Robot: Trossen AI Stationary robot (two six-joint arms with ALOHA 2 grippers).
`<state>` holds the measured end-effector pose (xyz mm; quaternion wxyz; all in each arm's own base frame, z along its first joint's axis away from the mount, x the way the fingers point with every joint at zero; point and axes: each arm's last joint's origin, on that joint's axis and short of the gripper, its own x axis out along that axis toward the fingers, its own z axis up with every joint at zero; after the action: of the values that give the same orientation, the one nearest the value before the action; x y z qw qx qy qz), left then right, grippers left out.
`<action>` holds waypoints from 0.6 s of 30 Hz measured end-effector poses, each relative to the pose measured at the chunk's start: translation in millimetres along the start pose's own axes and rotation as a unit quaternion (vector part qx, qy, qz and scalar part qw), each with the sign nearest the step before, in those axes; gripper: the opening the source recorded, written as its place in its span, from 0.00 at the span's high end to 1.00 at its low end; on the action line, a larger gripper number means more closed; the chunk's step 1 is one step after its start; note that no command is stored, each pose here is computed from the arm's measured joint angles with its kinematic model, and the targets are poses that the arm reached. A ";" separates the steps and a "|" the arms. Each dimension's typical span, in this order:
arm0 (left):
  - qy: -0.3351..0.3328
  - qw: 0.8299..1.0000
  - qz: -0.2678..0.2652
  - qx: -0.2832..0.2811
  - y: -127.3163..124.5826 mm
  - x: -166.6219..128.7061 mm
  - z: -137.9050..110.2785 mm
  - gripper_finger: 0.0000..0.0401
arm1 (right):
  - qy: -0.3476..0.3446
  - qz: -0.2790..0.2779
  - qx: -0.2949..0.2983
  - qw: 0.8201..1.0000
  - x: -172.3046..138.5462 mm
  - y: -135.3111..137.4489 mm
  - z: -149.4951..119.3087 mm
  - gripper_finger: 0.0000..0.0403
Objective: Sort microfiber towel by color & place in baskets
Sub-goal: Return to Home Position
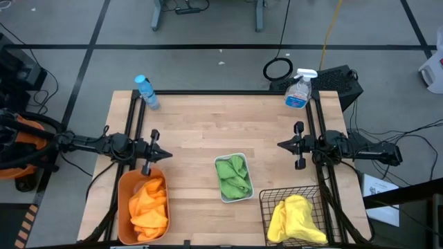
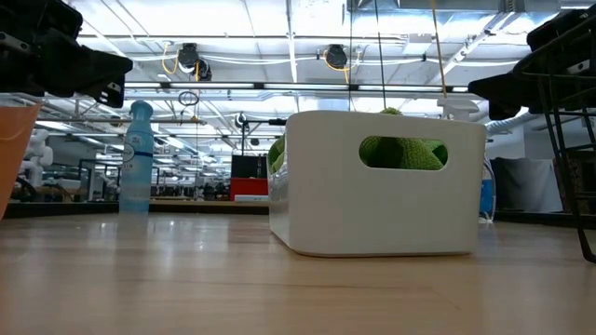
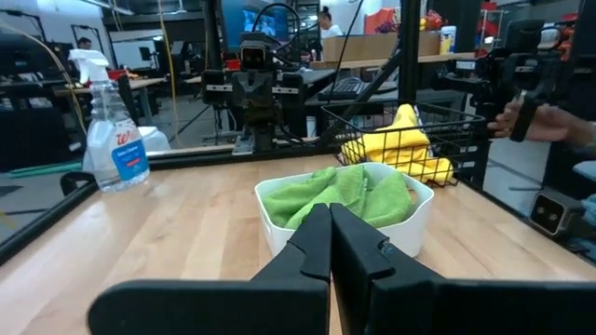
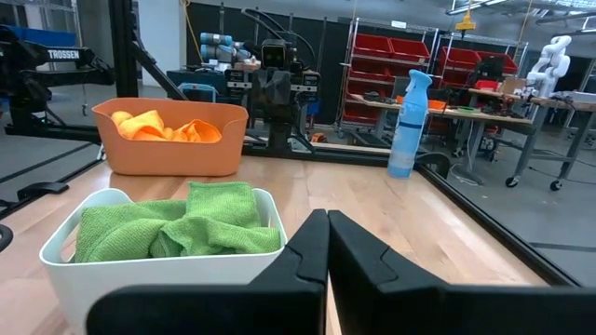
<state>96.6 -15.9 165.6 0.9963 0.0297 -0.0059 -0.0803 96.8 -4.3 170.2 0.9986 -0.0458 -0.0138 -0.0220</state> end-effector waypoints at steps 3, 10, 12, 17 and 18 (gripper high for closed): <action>0.001 1.000 0.013 0.003 1.6 0.0 -0.2 1.00 | 0.000 0.000 0.000 1.000 0.0 0.0 0.0 1.00; 0.002 1.000 0.028 -0.010 4.6 -0.1 -0.4 1.00 | 0.000 0.000 0.000 1.000 0.0 0.0 0.0 1.00; 0.002 1.000 0.028 -0.013 4.6 0.0 -0.5 1.00 | 0.000 0.000 0.000 1.000 0.0 0.0 0.0 1.00; 0.002 1.000 0.028 -0.012 4.6 0.0 -0.5 0.99 | 0.000 0.000 0.000 1.000 0.0 0.0 0.0 1.00; 0.002 1.000 0.028 -0.013 4.6 -0.1 -0.4 0.98 | 0.000 0.000 0.000 1.000 0.0 0.0 -0.1 1.00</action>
<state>97.3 -11.3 165.4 0.9985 0.0172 -0.0042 -0.0522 96.8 -4.2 170.1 0.9986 -0.0458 -0.0138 -0.0222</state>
